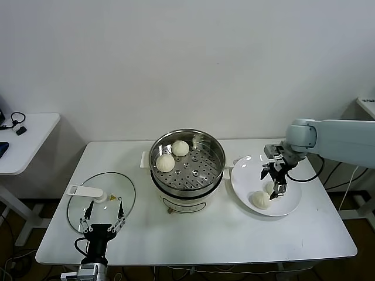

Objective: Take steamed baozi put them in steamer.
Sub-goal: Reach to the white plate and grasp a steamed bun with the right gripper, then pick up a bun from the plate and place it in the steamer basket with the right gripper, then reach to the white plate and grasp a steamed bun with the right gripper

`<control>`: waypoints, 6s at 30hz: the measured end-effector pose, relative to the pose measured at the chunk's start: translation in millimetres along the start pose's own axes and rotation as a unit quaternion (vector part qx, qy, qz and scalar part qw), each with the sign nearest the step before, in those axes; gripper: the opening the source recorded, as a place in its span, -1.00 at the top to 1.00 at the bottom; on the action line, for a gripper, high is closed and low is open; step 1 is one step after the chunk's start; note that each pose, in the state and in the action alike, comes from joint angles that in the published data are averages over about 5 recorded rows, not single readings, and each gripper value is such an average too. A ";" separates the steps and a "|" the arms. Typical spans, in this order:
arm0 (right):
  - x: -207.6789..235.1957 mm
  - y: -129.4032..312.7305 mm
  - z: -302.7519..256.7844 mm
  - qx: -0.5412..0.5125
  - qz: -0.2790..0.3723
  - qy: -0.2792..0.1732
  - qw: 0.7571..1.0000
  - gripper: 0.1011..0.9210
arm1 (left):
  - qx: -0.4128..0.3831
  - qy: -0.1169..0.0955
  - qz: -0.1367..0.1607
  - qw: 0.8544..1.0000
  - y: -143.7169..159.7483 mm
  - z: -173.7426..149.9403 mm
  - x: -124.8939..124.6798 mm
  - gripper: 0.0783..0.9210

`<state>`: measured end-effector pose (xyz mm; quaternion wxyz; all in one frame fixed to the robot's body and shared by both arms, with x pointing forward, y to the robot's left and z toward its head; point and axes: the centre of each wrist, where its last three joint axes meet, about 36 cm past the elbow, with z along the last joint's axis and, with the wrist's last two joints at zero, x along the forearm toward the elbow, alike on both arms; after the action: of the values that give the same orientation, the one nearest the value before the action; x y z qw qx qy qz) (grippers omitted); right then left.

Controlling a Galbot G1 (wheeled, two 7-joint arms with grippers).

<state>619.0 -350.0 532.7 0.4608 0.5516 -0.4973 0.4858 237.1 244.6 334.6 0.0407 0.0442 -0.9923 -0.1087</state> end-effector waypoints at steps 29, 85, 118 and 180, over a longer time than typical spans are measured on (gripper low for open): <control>-64.4 0.2 8.5 -0.018 -0.010 0.003 1.000 -0.76 | -0.006 0.003 -0.002 1.000 4.3 5.3 0.1 -0.77; 92.8 -45.5 -27.2 0.175 0.053 0.010 0.983 -0.31 | -0.008 0.005 -0.004 1.000 3.3 8.7 3.3 -0.77; 156.3 -79.2 -239.8 0.616 0.033 -0.054 0.785 -0.37 | -0.003 0.004 -0.006 1.000 -0.4 2.3 5.5 -0.77; 83.0 -104.3 -262.4 0.601 -0.006 -0.089 0.794 -0.76 | 0.001 -0.003 -0.010 1.000 -0.5 0.0 0.9 -0.77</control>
<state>705.3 -89.8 639.7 -0.0064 0.7615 -0.1408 0.6327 236.2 244.0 334.5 0.0370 0.0539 -0.9920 -0.1079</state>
